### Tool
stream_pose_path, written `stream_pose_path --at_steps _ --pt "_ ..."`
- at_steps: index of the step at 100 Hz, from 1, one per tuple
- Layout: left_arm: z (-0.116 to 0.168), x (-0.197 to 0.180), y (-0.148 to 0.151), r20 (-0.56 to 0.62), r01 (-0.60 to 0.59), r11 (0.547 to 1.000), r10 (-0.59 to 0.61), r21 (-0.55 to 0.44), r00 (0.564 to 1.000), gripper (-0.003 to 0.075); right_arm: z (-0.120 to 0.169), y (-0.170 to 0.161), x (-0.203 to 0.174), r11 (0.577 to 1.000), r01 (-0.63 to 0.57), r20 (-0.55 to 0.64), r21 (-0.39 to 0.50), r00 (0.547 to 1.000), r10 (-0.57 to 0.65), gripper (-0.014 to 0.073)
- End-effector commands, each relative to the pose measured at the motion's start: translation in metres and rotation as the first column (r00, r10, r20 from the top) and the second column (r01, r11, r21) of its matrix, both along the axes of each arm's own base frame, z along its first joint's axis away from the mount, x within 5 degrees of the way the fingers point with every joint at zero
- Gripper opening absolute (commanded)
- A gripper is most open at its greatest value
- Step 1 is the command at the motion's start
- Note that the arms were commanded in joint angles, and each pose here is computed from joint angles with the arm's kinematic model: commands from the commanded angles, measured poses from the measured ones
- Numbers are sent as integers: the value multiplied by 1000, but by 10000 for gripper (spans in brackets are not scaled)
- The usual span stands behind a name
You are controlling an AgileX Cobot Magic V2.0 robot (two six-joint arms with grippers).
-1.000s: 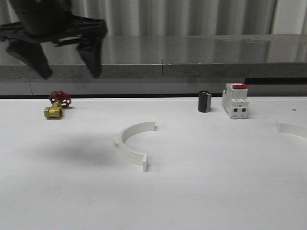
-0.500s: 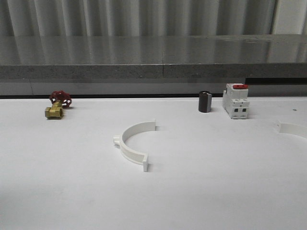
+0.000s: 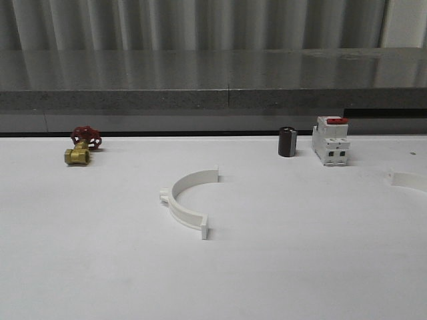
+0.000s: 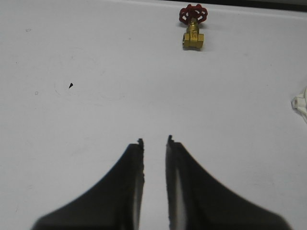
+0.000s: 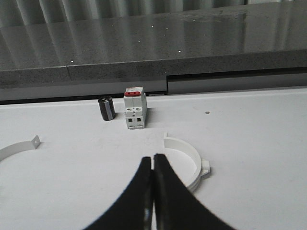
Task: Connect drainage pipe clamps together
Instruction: 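Lower the right gripper onto the other white clamp half and grasp it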
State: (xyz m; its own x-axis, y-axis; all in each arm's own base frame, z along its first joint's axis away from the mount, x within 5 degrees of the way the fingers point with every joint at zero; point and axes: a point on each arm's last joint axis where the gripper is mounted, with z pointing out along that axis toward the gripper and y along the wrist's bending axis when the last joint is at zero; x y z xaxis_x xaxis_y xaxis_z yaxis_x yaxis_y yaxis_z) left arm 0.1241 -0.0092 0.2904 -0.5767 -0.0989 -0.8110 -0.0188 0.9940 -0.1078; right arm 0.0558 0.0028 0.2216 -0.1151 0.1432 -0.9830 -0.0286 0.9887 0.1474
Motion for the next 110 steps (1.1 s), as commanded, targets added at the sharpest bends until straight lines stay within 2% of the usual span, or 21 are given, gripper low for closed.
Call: stream_pose_path --at_steps 1,12,25,34,49,56,63,73,80,85,94,110 --pt "16 3 -1 117 5 1000 -3 -12 993 -20 32 0 7 1000 1 9 -5 1000 -1 -118" --pt "16 3 0 118 5 1000 -4 -5 993 -20 63 1 25 1000 -2 -116 -5 993 1 -118" --pt "16 3 0 118 5 1000 -4 -5 993 -20 93 3 59 1000 -7 -312 -13 950 3 -118" --pt "16 3 0 118 5 1000 -4 -5 993 -20 101 4 87 1000 -11 -423 -12 906 4 -118" --pt "16 3 0 118 5 1000 -4 -5 993 -20 105 6 128 1000 -13 -500 -14 866 4 -93" --pt "16 3 0 118 5 1000 -4 -5 993 -20 99 6 141 1000 -13 -537 -14 844 4 0" --pt "16 3 0 118 5 1000 -4 -5 993 -20 91 7 151 1000 -12 -565 -5 825 7 165" --pt "16 3 0 118 5 1000 -4 -5 993 -20 82 7 162 1000 -11 -587 -6 810 6 449" --pt "16 3 0 118 5 1000 -4 -5 993 -20 77 8 168 1000 -11 -596 -6 803 5 574" --pt "16 3 0 118 5 1000 -4 -5 993 -20 75 7 172 1000 -9 -600 -7 800 3 602" --pt "16 3 0 118 5 1000 -4 -5 993 -20 71 4 182 1000 8 -625 -8 780 -11 596" --pt "16 3 0 118 5 1000 -4 -5 993 -20 61 -18 208 997 77 -710 -19 701 -68 596"
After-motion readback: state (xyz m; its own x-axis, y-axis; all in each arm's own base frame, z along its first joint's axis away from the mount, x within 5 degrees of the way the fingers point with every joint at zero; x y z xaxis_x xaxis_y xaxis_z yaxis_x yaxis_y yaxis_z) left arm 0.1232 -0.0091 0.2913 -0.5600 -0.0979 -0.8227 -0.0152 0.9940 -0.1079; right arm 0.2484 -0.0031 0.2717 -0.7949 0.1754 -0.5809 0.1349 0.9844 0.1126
